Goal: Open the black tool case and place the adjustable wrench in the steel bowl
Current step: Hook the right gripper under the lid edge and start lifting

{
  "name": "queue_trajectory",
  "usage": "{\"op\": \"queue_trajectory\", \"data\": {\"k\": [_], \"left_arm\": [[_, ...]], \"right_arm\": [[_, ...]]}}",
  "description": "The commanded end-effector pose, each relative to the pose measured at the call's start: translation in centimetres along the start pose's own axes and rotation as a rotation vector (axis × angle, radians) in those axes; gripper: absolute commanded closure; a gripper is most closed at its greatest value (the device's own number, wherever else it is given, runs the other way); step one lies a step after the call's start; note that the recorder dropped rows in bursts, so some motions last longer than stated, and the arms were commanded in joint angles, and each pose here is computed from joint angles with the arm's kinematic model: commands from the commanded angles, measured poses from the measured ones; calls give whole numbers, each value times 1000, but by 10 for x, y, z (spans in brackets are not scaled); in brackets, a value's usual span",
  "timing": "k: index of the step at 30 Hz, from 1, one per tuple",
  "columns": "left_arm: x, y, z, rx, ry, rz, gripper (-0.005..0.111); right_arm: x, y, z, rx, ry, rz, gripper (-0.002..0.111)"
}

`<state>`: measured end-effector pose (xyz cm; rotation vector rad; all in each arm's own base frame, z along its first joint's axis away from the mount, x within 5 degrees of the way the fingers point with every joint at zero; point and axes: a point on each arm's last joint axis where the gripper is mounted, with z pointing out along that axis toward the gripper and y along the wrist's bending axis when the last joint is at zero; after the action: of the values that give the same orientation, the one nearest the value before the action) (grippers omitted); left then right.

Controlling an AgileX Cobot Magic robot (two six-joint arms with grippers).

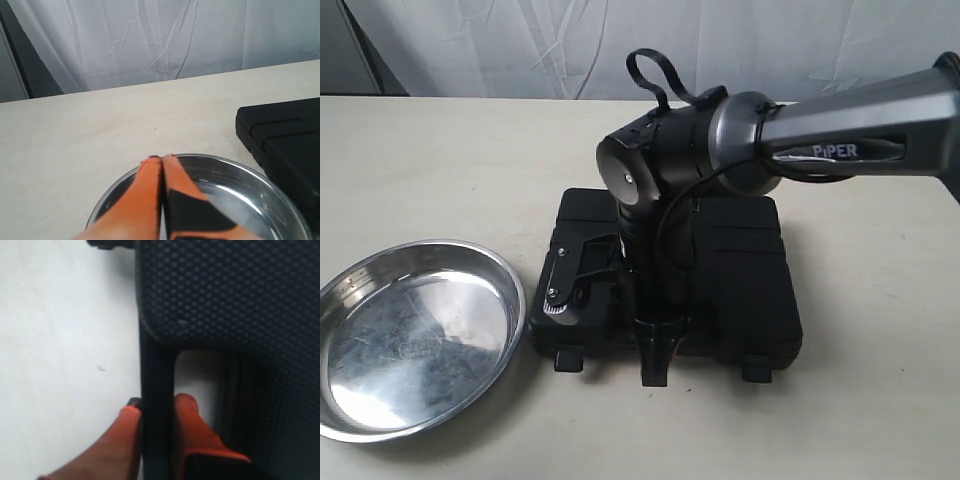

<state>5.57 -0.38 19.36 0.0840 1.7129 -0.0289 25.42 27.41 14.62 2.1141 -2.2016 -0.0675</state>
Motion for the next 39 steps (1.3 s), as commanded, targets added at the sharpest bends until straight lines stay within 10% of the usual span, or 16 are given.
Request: {"op": "queue_trajectory", "data": {"k": [1,39], "left_arm": [[1,0,0,5,-6,0,106],[1,0,0,5,-8,0,106]], "right_arm": [[5,5,-21,11,-14,18,109],[17,19,-77,100,-119,63,109]]}}
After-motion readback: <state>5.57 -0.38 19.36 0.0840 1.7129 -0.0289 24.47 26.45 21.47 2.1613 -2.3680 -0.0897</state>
